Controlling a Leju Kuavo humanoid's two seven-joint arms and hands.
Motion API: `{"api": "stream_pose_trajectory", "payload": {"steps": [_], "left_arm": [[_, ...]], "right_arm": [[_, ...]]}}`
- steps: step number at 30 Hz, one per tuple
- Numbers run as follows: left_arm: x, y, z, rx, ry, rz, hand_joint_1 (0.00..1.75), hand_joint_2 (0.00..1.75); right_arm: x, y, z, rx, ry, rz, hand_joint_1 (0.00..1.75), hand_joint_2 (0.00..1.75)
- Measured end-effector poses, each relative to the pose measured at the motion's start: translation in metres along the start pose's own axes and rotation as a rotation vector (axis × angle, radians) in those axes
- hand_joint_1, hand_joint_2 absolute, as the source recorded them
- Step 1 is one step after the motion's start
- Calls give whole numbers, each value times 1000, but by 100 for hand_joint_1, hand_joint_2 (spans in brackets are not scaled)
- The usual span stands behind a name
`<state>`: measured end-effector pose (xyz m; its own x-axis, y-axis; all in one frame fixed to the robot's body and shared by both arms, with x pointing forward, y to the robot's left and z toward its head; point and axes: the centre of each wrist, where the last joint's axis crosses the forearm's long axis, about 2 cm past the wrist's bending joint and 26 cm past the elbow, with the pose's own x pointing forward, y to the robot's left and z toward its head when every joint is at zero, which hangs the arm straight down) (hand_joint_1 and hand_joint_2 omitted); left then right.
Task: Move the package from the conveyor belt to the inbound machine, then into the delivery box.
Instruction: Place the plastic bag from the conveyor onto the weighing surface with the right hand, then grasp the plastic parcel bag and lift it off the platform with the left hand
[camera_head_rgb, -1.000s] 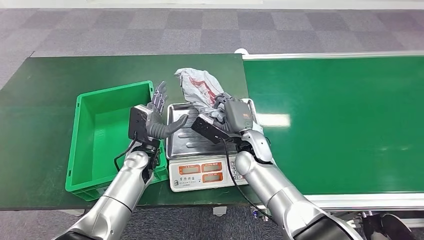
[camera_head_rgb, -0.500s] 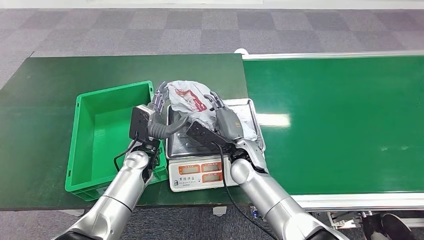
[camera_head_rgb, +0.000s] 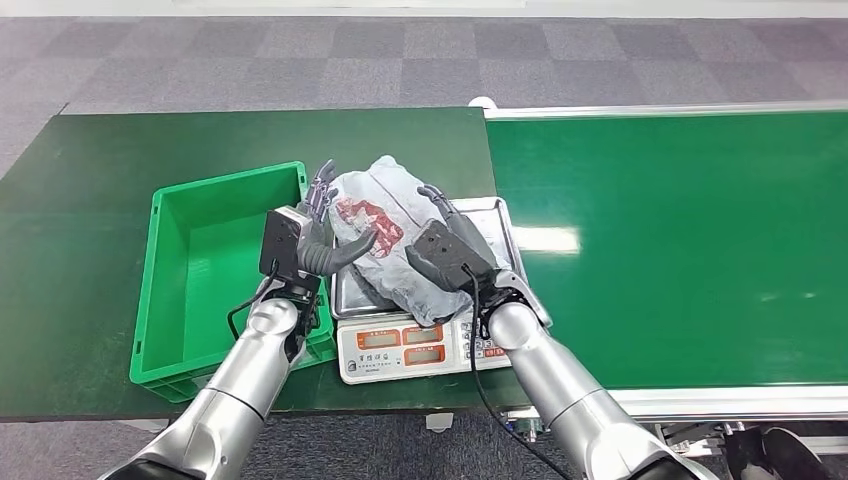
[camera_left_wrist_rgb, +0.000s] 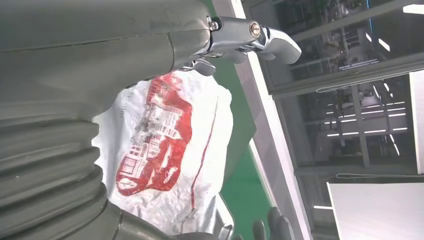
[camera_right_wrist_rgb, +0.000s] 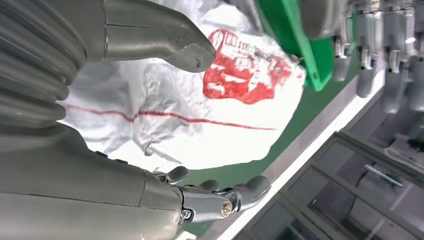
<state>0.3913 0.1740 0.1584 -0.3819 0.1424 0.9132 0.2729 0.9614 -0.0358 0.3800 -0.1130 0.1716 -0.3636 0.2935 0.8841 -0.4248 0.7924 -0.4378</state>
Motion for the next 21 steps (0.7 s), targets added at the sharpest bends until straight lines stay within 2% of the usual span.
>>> {"api": "stream_pose_trajectory", "payload": {"steps": [5,11,16,21], "left_arm": [[-1,2,1,3,3,-4,0,175],[-2,10,2,24,8,-26,0,175],[-3,16,3,18,23,-89,0,175],[-3,18,0,13,27,-110,0,175]], "right_arm": [[-1,-10,1,5,-32,-102,0,175],[-3,-45,-2,-215,-40,-44,0,175],[-31,-74,7,-359,11,-17,0,175],[-49,-81,17,-393,69,-15,0,175]]}}
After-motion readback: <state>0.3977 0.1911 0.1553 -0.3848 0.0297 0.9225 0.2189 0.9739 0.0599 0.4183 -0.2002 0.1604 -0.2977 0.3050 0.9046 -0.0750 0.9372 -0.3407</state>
